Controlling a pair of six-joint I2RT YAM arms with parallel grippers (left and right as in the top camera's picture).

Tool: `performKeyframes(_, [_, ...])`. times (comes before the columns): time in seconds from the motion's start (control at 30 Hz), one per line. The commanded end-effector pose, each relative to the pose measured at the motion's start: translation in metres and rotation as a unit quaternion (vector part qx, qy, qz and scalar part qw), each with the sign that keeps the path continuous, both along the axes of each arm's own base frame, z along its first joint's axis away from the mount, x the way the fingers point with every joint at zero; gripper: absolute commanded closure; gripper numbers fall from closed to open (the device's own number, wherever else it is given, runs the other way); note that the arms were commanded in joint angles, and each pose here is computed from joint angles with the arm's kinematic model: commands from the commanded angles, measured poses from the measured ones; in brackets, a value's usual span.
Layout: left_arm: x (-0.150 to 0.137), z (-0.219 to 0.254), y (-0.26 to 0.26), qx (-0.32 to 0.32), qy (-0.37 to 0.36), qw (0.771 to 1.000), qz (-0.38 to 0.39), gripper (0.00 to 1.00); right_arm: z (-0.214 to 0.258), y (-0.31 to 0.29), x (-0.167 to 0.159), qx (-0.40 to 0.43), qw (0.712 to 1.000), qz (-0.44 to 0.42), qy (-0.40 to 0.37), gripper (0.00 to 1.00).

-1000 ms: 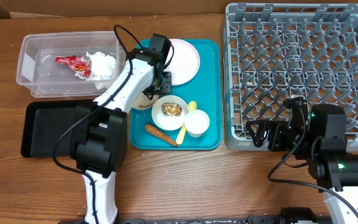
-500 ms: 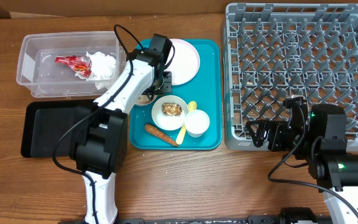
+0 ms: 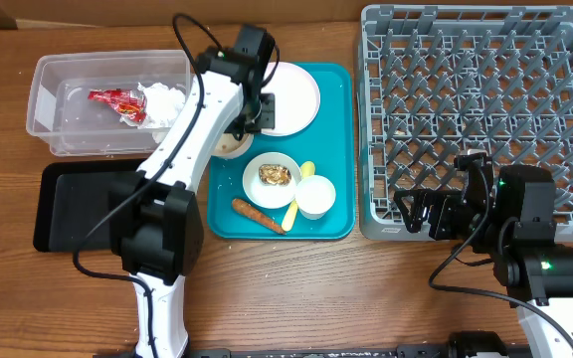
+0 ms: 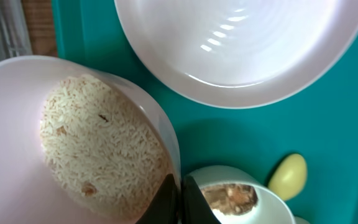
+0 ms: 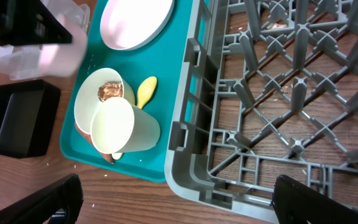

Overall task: Sort waste into correct bins and load items into the dishwasher
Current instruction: 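Grasp the rim of the pink rice bowl with the left gripper, then carry the pink bowl over the black tray and tip out the rice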

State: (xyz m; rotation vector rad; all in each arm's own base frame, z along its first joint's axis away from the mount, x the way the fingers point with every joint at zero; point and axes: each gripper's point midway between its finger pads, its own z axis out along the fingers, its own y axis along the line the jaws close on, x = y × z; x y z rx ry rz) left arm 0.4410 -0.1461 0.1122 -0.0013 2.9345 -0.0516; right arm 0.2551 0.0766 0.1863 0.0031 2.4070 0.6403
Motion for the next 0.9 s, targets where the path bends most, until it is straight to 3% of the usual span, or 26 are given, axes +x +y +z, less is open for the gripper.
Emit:
performKeyframes(0.0, [0.008,0.035,-0.012,-0.025,-0.027,0.999,-0.029,0.96,0.013,0.000,0.004,0.002,1.000,0.001,-0.019,0.00])
performKeyframes(0.27, [-0.010,0.101,-0.001,-0.031,-0.030,0.998,-0.041,0.96,0.013,0.000,0.004,0.002,1.000,0.001,-0.019,0.00])
performKeyframes(0.4, [-0.038,0.127,0.020,-0.009,-0.006,0.999,-0.044,0.96,0.013,0.000,0.004,0.002,1.000,0.001,-0.019,0.00])
performKeyframes(0.67, [-0.082,0.166,0.042,-0.011,-0.034,0.998,-0.050,0.96,0.011,0.000,0.002,0.002,1.000,0.001,-0.013,0.00])
performKeyframes(0.87, [-0.126,0.160,0.087,-0.002,-0.006,1.000,-0.005,0.96,0.007,0.000,-0.002,0.002,1.000,0.001,0.000,0.00])
